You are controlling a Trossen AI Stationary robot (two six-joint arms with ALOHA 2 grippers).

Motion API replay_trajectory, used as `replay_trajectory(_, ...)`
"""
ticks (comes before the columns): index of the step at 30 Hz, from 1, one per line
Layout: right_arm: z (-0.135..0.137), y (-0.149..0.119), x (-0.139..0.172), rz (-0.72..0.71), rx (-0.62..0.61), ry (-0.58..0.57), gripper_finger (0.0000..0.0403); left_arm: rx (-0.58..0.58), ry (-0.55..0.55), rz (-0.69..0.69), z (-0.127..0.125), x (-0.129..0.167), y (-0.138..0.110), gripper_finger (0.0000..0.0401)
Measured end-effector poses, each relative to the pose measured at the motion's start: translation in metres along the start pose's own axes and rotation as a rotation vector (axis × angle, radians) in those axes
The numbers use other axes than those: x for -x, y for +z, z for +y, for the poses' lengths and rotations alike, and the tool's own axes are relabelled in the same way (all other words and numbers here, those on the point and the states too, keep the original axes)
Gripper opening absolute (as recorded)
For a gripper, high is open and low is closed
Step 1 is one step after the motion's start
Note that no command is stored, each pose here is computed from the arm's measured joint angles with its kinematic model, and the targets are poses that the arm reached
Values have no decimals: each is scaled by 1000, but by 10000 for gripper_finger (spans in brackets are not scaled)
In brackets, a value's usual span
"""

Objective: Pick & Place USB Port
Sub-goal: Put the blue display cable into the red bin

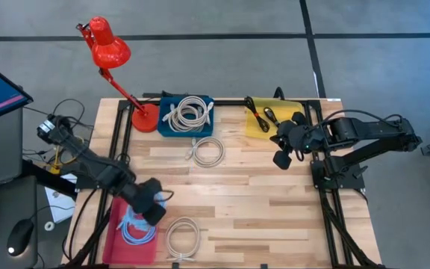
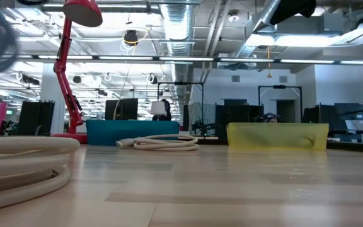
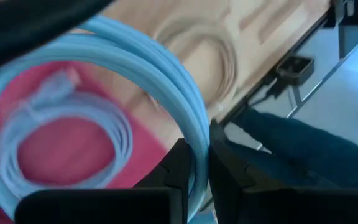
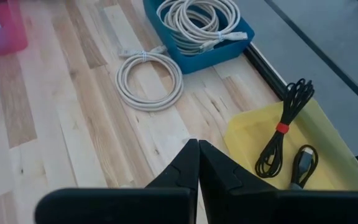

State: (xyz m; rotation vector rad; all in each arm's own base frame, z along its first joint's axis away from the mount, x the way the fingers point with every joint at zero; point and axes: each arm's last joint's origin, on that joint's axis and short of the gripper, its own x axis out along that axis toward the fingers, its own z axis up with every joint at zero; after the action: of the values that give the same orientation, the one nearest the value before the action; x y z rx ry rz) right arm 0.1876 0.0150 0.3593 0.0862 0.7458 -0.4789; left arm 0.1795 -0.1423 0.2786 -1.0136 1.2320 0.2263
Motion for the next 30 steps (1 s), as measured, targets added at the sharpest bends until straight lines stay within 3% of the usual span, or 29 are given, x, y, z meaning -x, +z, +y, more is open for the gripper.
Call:
replay_trajectory(9, 0, 0, 0, 0, 0, 0, 0, 25, 114, 78, 0, -24, -41, 35)
replay_trajectory(18, 4, 1, -6, 17, 10, -5, 0, -47, 284, 75, -1, -80, -47, 35)
replay_trajectory(25, 10, 0, -16, 60, 36, -22, 0, -69, 312, 76, 0, -92, -48, 35)
replay_trajectory(30, 12, -1, -21, 94, 57, -36, 0, -69, 309, 77, 0, -91, -48, 92)
